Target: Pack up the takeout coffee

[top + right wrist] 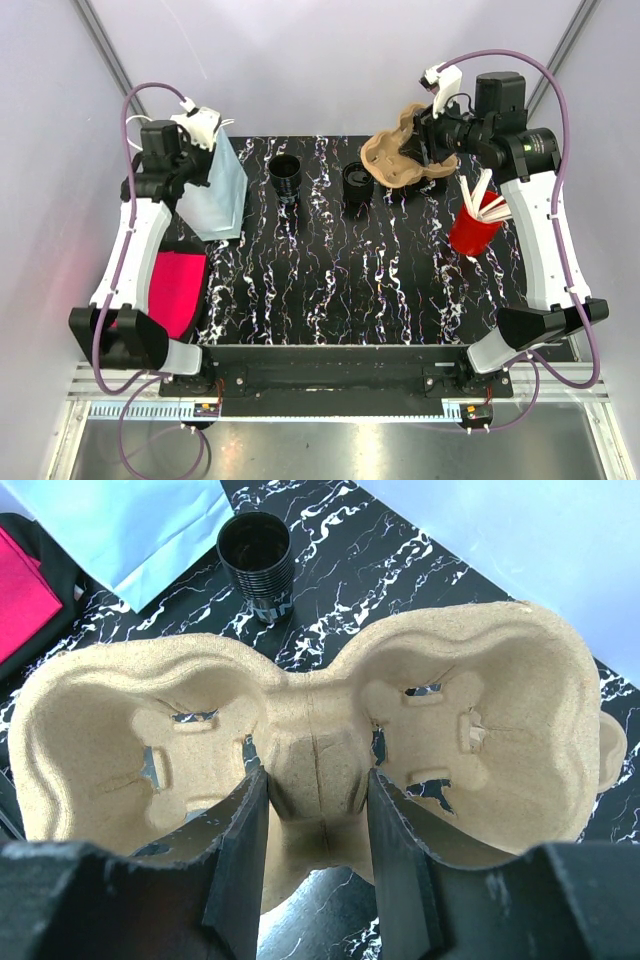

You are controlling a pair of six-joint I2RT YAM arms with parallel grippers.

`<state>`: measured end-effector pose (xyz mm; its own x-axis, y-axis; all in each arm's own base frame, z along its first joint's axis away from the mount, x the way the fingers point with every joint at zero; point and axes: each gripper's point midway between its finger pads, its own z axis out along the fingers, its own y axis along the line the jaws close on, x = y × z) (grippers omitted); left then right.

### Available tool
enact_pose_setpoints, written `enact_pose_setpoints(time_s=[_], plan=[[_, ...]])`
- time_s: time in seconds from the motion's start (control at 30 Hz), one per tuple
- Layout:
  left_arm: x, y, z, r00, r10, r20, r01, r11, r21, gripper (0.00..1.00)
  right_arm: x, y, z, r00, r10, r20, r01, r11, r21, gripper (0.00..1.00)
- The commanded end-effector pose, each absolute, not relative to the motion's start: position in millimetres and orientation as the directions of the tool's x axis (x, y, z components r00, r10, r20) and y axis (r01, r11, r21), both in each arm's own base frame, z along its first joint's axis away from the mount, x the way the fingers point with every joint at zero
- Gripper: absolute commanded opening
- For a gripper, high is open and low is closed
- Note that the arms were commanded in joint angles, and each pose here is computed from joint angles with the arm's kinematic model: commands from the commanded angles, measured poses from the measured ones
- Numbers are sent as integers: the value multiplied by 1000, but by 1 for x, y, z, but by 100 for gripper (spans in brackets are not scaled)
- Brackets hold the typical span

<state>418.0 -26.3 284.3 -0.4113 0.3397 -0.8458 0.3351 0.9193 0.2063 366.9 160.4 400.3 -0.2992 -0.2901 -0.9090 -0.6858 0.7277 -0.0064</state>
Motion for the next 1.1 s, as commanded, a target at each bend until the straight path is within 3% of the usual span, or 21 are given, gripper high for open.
enact_pose_setpoints(time_s=[0.0, 0.63, 1.07], plan=[[398, -35, 326, -316, 308, -897, 342, 919, 194, 0, 359, 163, 428, -226, -271, -936, -697, 716, -39, 46], [315, -78, 335, -279, 372, -886, 483, 851, 205, 0, 357, 159, 436, -196, -276, -941, -685, 725, -70, 46], [277, -113, 313, -309, 438, -844, 607, 774, 180, 0, 364, 148, 436, -183, -288, -940, -633, 766, -111, 47]])
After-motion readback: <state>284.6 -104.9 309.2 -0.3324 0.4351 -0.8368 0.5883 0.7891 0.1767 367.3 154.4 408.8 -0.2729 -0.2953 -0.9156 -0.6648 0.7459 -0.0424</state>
